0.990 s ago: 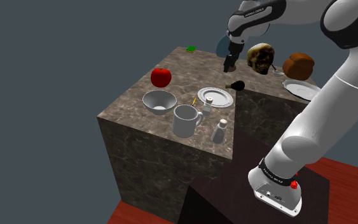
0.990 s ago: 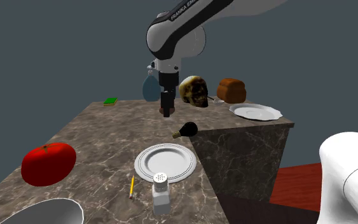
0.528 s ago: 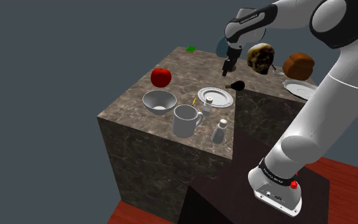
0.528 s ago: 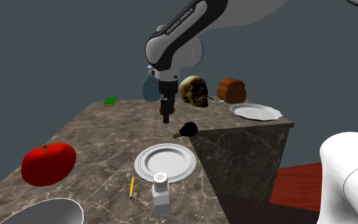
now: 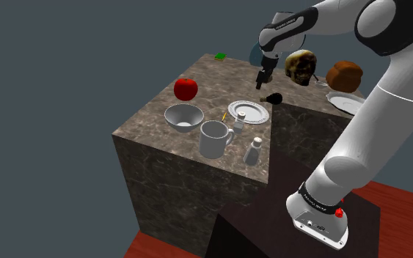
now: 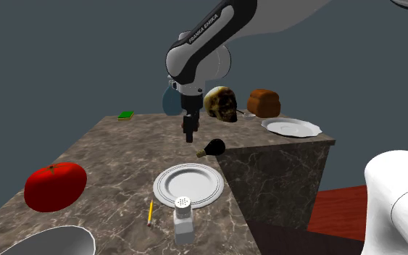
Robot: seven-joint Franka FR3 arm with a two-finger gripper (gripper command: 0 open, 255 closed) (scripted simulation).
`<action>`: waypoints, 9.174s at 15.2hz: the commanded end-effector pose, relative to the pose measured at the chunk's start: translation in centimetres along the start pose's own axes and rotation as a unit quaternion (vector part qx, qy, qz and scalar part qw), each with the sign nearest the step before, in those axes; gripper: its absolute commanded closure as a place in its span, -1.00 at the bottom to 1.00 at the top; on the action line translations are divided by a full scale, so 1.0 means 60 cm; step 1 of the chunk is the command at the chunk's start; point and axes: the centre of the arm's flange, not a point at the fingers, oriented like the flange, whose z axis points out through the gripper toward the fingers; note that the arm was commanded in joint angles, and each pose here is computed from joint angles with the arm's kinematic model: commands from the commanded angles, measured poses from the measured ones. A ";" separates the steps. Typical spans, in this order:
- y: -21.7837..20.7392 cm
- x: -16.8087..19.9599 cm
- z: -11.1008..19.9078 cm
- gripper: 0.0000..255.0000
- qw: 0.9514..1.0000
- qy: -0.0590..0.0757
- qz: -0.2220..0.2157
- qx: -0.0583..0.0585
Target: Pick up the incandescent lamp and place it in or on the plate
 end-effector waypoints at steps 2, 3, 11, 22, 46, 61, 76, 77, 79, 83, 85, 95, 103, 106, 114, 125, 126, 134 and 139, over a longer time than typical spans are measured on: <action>0.000 0.000 0.000 1.00 1.000 0.000 0.000 0.000; 0.000 0.000 0.000 1.00 1.000 0.000 0.000 0.000; 0.000 0.000 0.000 -1.00 1.000 0.000 0.000 0.000; 0.060 -0.187 0.046 -1.00 0.998 0.049 -0.029 -0.007; 0.061 -0.182 0.086 1.00 0.998 0.049 -0.029 -0.007; 0.065 -0.145 0.010 -1.00 1.000 -0.005 -0.020 -0.009; 0.064 -0.124 0.096 -1.00 0.999 -0.051 -0.012 -0.011; 0.064 -0.124 0.096 -1.00 0.999 -0.051 -0.012 -0.011; 0.064 -0.124 0.096 1.00 0.999 -0.051 -0.012 -0.011; 0.065 -0.124 0.096 1.00 0.999 -0.051 -0.012 -0.011; 0.065 -0.124 0.096 1.00 0.999 -0.051 -0.012 -0.011; 0.068 -0.122 0.035 1.00 0.999 -0.051 -0.012 -0.011; 0.071 -0.120 -0.036 1.00 0.999 -0.051 -0.012 -0.011; 0.072 -0.120 -0.056 1.00 0.999 -0.051 -0.012 -0.011; -0.101 -0.096 -0.074 1.00 0.999 -0.051 -0.012 -0.011; -0.266 -0.075 -0.056 1.00 0.999 -0.051 -0.012 -0.011; -0.267 -0.075 -0.047 1.00 0.999 -0.051 -0.012 -0.011; -0.270 -0.077 0.023 1.00 0.999 -0.051 -0.012 -0.011; -0.271 -0.077 0.045 1.00 0.999 -0.051 -0.012 -0.011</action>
